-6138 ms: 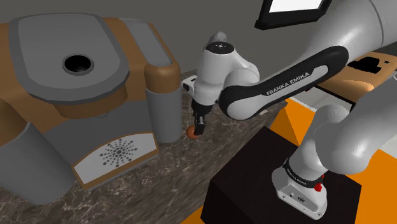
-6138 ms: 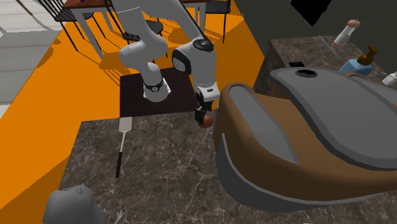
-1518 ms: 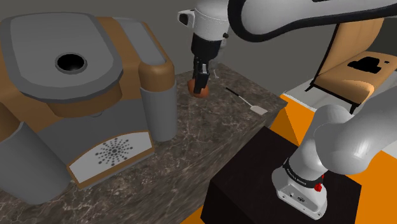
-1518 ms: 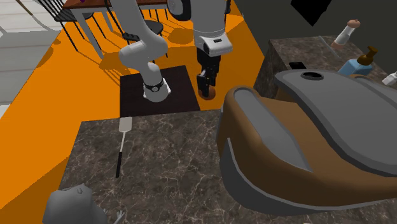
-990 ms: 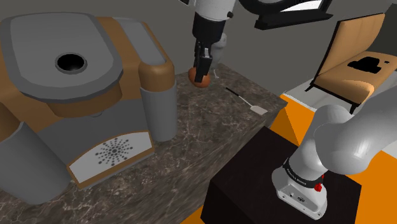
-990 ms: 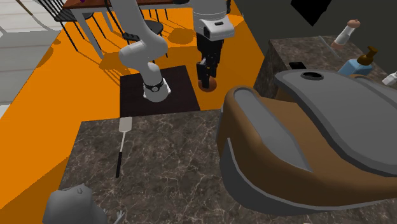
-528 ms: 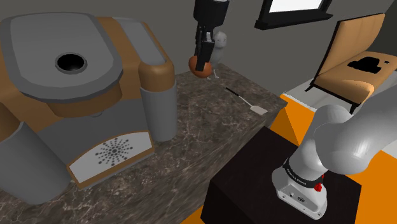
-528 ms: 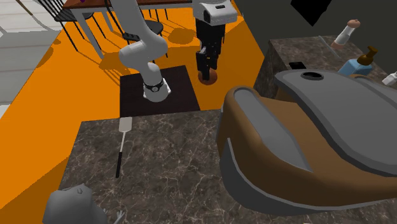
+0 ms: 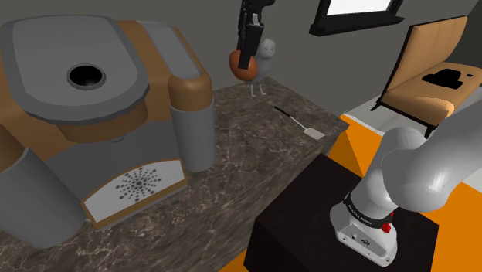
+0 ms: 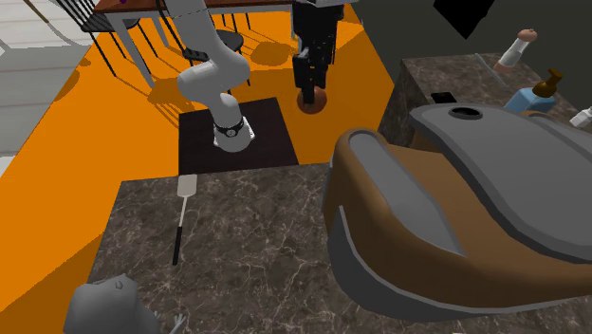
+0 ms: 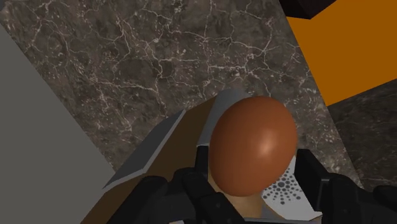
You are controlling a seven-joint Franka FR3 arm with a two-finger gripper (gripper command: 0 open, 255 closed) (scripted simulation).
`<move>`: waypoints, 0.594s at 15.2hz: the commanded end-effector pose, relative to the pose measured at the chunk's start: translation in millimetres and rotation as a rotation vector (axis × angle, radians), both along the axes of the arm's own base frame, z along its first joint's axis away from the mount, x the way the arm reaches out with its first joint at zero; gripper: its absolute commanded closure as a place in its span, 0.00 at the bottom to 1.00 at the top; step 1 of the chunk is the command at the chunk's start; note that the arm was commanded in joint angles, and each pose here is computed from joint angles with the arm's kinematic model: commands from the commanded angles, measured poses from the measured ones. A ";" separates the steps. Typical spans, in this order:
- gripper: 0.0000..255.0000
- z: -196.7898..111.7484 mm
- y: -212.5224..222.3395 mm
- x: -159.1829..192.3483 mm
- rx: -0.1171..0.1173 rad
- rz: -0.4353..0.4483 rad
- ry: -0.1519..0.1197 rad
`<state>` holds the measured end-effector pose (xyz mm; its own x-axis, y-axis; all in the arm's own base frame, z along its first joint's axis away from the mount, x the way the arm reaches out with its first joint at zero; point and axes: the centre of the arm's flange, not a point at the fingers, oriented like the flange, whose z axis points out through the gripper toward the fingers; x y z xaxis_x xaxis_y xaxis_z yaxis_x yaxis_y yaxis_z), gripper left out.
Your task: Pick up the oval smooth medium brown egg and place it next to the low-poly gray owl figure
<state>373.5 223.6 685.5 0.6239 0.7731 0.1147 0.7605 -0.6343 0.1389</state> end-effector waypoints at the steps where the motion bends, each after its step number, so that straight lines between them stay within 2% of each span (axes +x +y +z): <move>1: 1.00 10.5 0.2 0.4 0.000 0.000 0.000; 3: 1.00 15.9 0.2 0.4 0.000 0.000 0.000; 9: 1.00 16.0 -57.1 55.0 0.000 0.000 0.000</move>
